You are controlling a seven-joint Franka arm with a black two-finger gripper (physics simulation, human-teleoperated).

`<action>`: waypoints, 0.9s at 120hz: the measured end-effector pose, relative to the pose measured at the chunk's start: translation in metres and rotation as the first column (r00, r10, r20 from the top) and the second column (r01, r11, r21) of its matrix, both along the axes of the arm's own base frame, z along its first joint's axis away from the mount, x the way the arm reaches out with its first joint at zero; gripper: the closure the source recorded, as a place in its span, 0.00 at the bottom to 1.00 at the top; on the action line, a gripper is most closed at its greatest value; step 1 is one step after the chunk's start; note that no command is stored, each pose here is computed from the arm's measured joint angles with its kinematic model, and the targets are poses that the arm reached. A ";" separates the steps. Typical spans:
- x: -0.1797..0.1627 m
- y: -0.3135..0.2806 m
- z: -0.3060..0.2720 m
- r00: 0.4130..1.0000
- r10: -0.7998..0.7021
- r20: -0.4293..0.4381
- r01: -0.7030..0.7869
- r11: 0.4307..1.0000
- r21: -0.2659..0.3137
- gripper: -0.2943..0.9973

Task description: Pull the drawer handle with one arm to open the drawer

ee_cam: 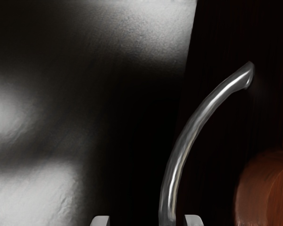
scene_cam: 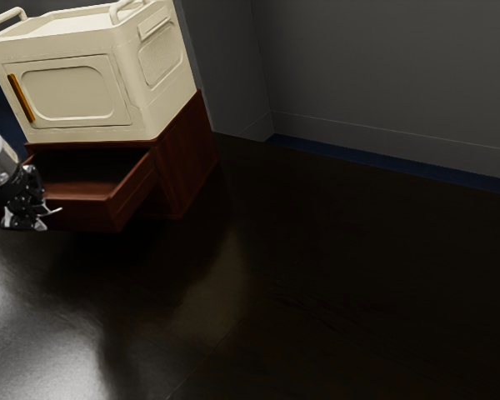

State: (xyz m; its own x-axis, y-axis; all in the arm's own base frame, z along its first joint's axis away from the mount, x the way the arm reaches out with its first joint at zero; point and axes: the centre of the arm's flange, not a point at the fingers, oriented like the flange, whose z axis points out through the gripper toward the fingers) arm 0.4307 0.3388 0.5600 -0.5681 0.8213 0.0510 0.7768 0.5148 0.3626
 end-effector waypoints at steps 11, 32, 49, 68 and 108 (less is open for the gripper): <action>-0.006 -0.001 0.000 1.000 0.009 0.000 -0.009 1.000 0.000 0.68; -0.013 -0.003 0.002 1.000 0.020 0.005 -0.020 1.000 0.003 0.68; -0.013 -0.004 0.002 1.000 0.020 0.007 -0.020 1.000 0.005 0.65; -0.013 -0.003 0.003 1.000 0.021 0.010 -0.021 1.000 0.009 0.61; -0.001 -0.019 0.009 1.000 -0.026 0.013 0.026 0.999 0.026 0.56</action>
State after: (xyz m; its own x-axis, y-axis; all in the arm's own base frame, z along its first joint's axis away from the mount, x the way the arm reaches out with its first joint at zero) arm 0.4298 0.3194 0.5694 -0.5473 0.8344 0.0653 0.7850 0.4847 0.3858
